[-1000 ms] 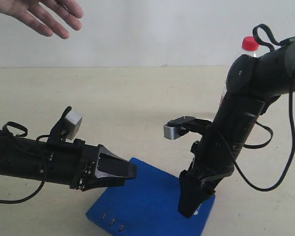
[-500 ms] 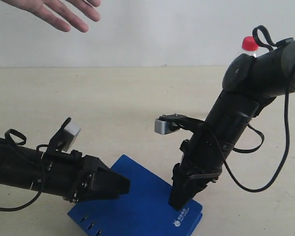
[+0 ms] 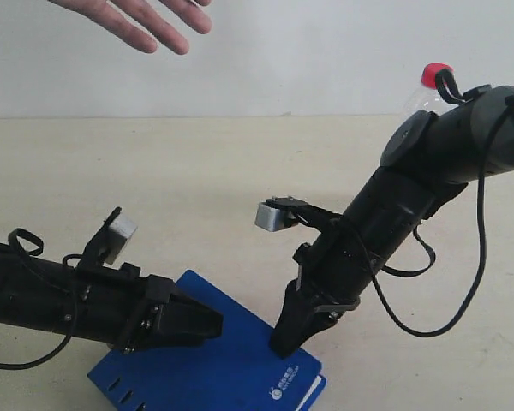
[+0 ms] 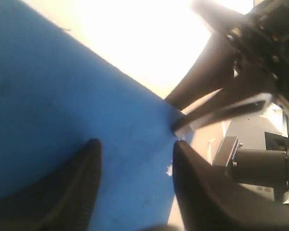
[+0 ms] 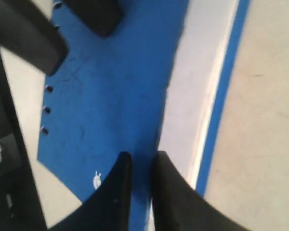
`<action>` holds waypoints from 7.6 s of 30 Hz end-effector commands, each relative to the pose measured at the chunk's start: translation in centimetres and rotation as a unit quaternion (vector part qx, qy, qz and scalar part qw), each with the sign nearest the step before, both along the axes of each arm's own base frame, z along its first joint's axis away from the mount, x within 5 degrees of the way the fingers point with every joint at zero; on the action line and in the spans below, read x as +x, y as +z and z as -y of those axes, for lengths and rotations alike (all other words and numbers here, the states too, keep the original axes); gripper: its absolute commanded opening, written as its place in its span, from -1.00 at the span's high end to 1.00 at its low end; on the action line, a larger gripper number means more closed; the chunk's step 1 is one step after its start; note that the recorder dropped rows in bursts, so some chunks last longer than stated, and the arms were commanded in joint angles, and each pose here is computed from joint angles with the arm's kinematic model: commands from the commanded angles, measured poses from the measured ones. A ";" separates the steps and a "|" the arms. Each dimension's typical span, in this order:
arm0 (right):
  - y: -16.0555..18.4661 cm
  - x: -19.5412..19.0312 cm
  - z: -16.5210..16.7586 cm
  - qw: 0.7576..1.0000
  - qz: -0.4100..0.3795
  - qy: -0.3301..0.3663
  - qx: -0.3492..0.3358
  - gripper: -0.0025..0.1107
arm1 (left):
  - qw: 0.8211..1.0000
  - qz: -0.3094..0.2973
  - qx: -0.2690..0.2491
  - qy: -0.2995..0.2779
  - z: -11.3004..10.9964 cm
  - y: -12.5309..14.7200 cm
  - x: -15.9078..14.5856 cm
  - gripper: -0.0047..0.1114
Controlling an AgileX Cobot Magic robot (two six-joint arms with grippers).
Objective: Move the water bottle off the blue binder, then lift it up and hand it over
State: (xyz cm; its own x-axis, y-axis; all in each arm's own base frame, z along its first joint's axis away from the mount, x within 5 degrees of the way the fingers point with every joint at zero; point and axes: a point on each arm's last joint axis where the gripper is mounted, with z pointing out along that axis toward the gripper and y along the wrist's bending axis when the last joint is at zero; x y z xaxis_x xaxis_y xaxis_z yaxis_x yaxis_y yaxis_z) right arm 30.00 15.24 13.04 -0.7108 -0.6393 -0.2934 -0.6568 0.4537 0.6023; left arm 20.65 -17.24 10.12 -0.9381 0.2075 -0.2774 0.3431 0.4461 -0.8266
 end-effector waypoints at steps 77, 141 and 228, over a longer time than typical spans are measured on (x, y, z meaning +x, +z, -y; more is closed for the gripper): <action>2.1 5.5 3.8 0.977 0.038 -0.207 0.045 0.03 | 0.988 -0.078 0.034 0.125 2.5 1.0 5.9 -0.42; 4.2 3.6 2.0 0.976 -0.050 -0.138 0.159 0.53 | 0.978 -0.045 0.158 0.131 0.9 -0.7 6.0 -0.40; -1.0 4.7 1.8 0.963 -0.101 -0.172 0.183 0.96 | 0.969 0.154 0.144 0.132 0.3 4.8 7.0 -0.38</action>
